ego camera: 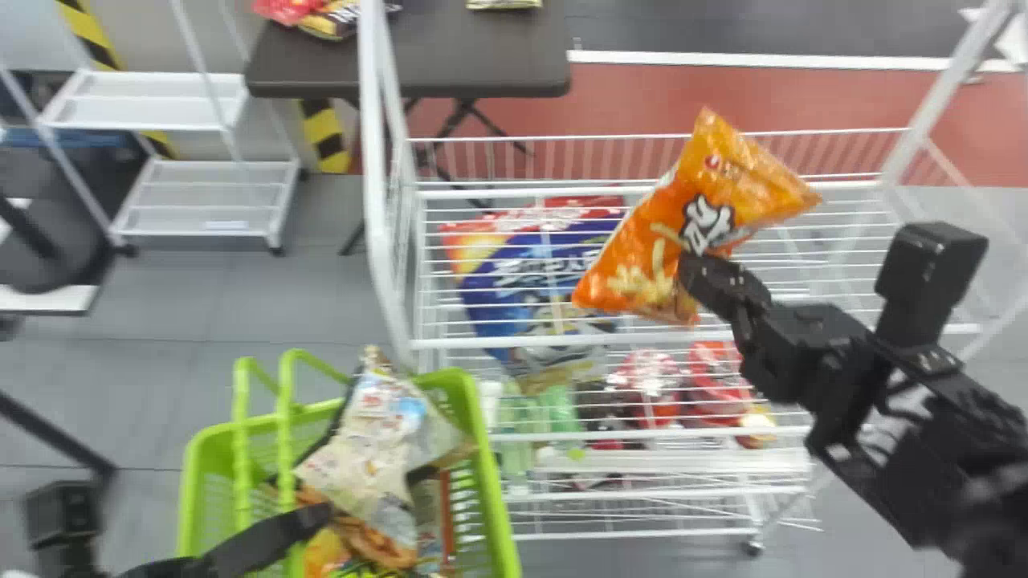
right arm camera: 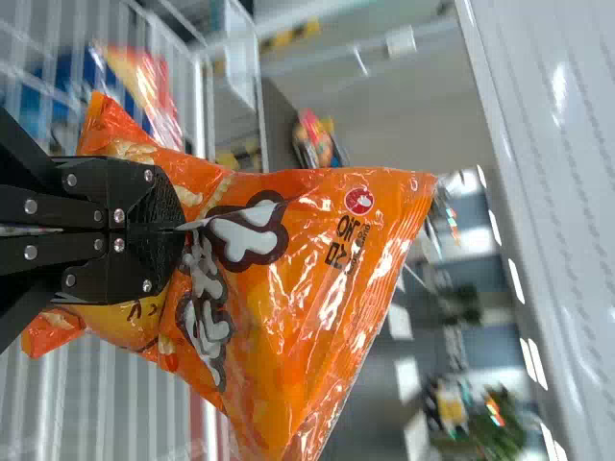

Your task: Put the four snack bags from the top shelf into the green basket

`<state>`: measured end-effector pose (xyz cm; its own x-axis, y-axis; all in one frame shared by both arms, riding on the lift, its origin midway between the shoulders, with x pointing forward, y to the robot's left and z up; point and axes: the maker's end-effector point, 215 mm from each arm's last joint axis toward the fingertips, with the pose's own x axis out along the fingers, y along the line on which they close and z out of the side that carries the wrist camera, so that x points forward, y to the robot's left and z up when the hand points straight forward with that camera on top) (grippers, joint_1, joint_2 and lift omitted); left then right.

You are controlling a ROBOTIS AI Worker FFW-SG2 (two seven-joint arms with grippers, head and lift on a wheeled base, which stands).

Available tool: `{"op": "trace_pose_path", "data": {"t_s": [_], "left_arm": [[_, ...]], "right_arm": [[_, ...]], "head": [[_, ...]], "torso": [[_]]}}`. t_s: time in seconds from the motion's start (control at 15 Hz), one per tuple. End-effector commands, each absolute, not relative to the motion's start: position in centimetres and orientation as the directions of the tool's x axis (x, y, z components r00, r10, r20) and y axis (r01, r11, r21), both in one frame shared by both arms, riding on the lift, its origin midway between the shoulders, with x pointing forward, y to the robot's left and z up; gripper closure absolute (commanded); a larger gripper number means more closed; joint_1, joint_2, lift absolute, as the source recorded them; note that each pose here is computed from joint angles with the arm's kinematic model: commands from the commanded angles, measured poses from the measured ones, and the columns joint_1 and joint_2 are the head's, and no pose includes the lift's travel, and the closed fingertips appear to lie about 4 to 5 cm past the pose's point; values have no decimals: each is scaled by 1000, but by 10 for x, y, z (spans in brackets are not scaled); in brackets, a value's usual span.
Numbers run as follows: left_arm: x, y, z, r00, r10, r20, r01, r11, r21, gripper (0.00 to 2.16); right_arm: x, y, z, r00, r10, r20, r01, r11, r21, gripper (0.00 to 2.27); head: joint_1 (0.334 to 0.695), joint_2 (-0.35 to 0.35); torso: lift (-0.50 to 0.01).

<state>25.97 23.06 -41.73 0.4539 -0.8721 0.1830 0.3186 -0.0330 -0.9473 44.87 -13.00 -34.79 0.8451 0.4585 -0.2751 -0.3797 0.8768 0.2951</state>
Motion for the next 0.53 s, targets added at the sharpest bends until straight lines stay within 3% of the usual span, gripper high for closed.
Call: {"op": "trace_pose_path", "data": {"t_s": [0.0, 0.27, 0.47], "left_arm": [[260, 229, -415, 447, -873, 194, 325, -44, -945, 2145], [259, 228, -416, 446, -875, 190, 322, -41, -946, 2145], [260, 225, -416, 438, -878, 192, 323, -46, -945, 2145]], "right_arm": [[412, -63, -362, 748, 595, -296, -469, 788, 398, 2250], [371, 13, -361, 608, 744, -276, -562, 649, 513, 2250], [354, 45, -388, 500, 813, -300, -548, 565, 617, 2250]], "head": [[695, 141], [695, 337], [695, 350]], "torso": [[0], [0], [0]]}}
